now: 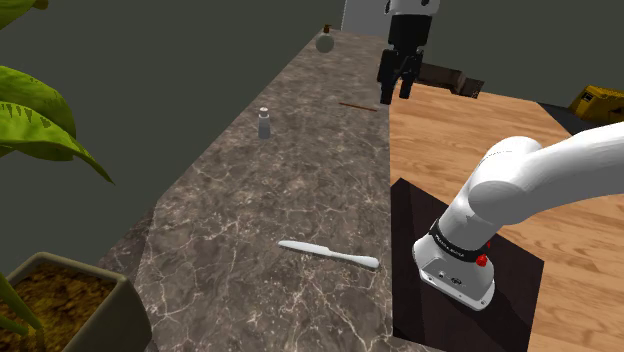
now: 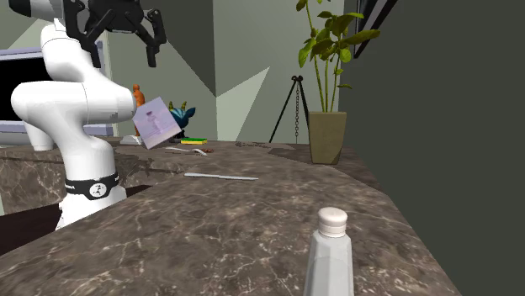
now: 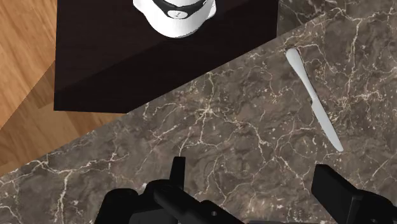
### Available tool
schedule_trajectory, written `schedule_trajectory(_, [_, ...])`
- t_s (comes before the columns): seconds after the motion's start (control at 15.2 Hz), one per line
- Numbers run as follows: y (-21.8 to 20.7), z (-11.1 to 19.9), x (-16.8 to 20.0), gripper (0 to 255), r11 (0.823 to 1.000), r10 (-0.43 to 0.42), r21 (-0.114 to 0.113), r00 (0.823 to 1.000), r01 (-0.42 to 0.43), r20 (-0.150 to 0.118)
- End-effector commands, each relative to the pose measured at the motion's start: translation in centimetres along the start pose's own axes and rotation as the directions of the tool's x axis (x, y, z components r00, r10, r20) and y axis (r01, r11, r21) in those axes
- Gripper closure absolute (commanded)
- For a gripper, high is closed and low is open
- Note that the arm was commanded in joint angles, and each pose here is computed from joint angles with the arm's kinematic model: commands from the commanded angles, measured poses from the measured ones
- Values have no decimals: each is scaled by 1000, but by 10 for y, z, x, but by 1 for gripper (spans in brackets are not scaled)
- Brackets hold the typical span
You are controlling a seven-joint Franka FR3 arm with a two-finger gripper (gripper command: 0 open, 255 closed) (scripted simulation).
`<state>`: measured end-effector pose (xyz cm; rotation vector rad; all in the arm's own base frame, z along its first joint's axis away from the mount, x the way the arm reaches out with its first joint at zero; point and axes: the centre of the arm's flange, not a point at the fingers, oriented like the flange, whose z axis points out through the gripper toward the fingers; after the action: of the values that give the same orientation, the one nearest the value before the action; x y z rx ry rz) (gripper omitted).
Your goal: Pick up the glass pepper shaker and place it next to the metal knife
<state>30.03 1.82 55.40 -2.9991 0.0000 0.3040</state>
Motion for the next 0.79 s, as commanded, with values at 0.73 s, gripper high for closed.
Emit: schedule_trajectory(0.73, [-10, 22, 145, 0, 997, -68, -35, 998, 68, 9])
